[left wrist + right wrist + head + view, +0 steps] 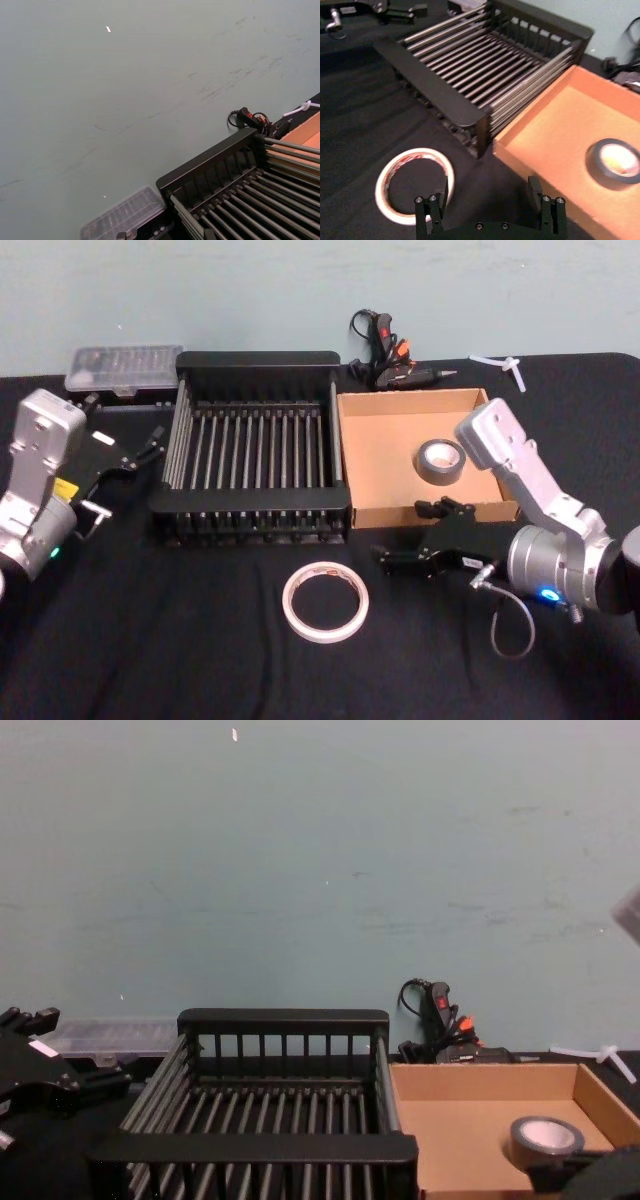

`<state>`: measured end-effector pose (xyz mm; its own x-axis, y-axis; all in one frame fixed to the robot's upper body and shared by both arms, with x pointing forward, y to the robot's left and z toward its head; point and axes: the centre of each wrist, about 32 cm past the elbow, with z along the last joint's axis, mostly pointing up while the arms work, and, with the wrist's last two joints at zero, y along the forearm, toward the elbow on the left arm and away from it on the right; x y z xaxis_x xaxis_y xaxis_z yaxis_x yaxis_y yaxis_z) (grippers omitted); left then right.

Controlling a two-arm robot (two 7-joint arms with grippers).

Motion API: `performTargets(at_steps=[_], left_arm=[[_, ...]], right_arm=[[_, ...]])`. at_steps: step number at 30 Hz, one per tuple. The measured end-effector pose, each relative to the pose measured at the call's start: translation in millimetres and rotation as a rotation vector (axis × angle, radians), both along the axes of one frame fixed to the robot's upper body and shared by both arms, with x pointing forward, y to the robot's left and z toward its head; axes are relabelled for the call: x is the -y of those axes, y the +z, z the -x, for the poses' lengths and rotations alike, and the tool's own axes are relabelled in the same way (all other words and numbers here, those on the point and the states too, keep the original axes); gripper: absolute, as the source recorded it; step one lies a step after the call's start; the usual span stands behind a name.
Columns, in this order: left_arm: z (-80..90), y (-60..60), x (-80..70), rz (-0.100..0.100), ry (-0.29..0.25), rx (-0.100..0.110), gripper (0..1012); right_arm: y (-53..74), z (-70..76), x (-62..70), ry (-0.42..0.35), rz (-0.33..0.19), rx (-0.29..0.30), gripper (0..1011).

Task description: Pick up the white tape and place it into the black box , Pick up the silver tape and place it into the brown box.

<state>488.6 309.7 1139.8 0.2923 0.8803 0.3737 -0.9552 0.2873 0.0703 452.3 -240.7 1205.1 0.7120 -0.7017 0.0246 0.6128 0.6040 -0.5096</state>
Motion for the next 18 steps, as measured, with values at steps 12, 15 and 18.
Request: performTargets(at_steps=[12,15,18], left_arm=[[0.0,0.0,0.0,0.0,0.0,0.0,1001],[0.0,0.0,0.0,0.0,0.0,0.0,1001],[0.0,0.0,0.0,0.0,0.0,0.0,1001]], right_arm=[[-3.8,-2.6,-17.7,0.046,0.008,-0.061,1002],[-5.5,-3.9,-21.0,0.054,0.016,-0.074,1002],[-7.0,-5.2,-24.2,0.06,0.024,-0.087,1002]])
